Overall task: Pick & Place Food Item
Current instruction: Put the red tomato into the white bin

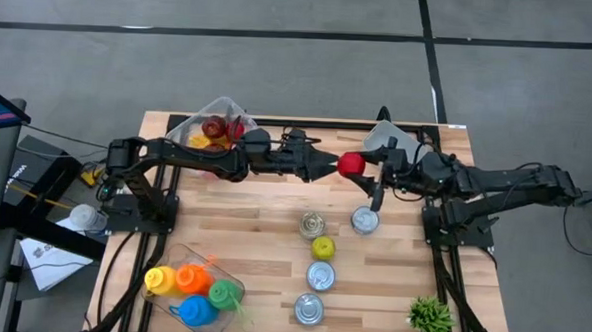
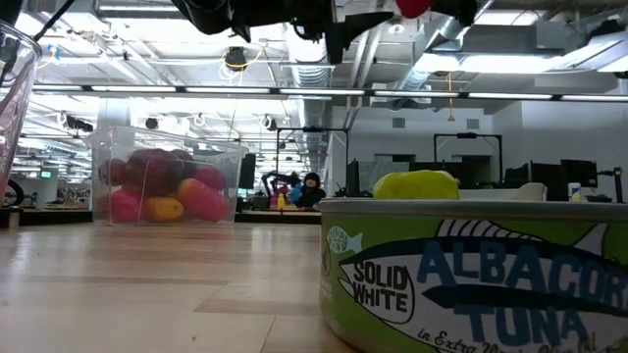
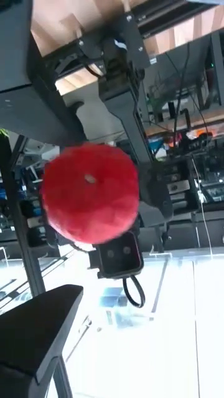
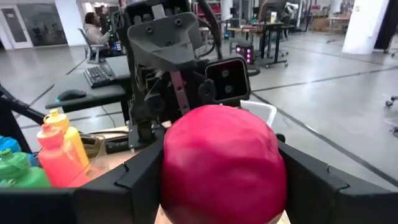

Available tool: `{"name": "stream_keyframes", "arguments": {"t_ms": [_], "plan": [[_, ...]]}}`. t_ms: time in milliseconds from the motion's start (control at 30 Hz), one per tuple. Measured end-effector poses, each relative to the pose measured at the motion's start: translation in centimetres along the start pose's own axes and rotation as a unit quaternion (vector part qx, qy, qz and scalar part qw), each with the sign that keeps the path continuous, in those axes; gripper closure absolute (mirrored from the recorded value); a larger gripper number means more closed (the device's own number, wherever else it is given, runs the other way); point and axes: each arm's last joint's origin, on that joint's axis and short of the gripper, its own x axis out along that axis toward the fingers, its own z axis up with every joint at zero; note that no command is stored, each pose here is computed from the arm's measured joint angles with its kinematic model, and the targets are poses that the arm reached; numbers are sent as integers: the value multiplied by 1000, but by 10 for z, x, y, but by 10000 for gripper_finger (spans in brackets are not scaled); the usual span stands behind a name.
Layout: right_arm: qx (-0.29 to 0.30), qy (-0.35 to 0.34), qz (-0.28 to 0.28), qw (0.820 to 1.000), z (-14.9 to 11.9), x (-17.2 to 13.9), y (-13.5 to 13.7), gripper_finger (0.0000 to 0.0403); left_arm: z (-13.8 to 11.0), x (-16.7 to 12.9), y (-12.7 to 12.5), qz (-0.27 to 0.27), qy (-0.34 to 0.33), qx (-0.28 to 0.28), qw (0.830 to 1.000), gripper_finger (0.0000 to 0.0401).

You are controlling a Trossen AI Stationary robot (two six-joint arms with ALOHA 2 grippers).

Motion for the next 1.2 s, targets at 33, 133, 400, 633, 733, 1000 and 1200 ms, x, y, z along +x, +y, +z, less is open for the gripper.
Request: {"name": "stream_keyframes", "arguments": {"t_ms": [33, 133, 400, 633, 733, 1000, 1200], "plan": [[-3, -1, 5, 1000, 0, 1, 0, 152, 0, 0, 0, -3, 0, 0, 1000, 32], [-5, -20, 9, 1000, 3, 6, 0, 152, 0, 0, -1, -3, 0, 1, 1000, 32], [-11, -22, 15, 1000, -2, 21, 0, 152, -1, 0, 1, 2, 1, 0, 1000, 32], [-15, -35, 37, 999, -4, 35, -1, 152, -2, 0, 0, 0, 2, 0, 1000, 32], [-15, -31, 34, 999, -6, 38, -2, 152, -2, 0, 0, 2, 1, 0, 1000, 32], [-15, -30, 33, 999, -6, 38, -3, 152, -4, 1, 0, 0, 6, 5, 1000, 39], [-14, -31, 34, 999, -6, 39, -4, 152, -6, 1, 0, 0, 12, 5, 1000, 71]]}}
